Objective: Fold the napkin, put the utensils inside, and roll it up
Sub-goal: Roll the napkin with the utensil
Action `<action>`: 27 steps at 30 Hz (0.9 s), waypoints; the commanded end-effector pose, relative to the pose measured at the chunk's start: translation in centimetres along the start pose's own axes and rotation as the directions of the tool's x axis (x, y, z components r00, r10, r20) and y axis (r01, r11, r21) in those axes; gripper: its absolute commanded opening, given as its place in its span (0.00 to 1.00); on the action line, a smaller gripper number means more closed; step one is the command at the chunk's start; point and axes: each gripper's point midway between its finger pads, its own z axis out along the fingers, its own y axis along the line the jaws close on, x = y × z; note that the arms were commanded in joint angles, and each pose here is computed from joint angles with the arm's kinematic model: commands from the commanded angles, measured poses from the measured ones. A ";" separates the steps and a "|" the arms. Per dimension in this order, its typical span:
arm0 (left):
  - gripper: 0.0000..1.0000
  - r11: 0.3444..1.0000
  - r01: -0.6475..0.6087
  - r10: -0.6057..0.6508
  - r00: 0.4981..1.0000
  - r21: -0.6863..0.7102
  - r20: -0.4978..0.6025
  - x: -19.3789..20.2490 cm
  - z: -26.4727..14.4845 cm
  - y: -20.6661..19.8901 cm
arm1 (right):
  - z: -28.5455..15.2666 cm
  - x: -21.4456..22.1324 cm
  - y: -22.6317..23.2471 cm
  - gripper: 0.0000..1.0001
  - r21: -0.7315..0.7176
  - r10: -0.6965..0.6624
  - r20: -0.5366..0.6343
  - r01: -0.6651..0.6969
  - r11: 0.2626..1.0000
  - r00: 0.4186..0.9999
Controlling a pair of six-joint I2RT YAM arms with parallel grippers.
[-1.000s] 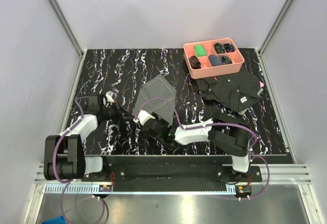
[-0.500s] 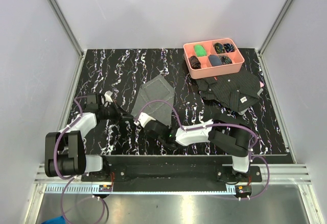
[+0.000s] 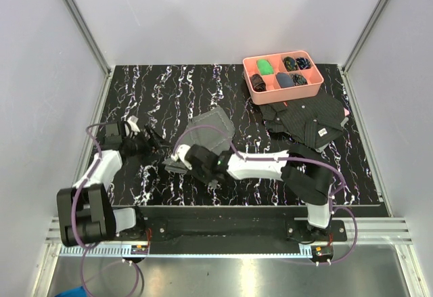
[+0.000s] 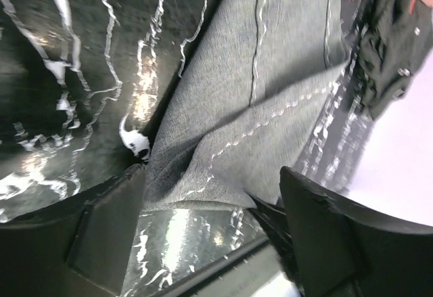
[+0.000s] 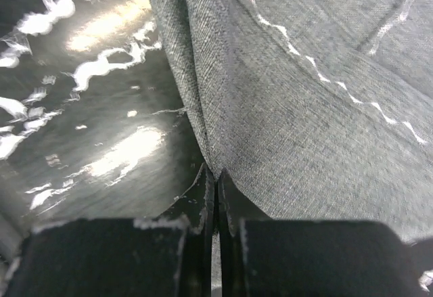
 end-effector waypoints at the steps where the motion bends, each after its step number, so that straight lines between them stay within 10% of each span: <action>1: 0.84 0.989 -0.100 0.115 0.982 -0.108 0.148 -2.5 -2.2 0.1 | -1.3 -0.8 1.3 0.00 -0.267 0.159 -0.101 -0.181 0.947 0.982; 11: 0.84 0.974 -0.168 0.198 0.956 -0.153 0.214 -0.8 -4.3 -0.6 | -0.3 -1.0 0.5 0.00 -0.583 0.390 -0.285 -0.481 0.655 0.876; 27: 0.80 0.973 -0.230 0.230 0.969 0.011 -0.092 8.7 -0.6 -3.6 | 1.8 1.1 -2.2 0.00 -0.654 0.502 -0.390 -0.616 0.439 0.772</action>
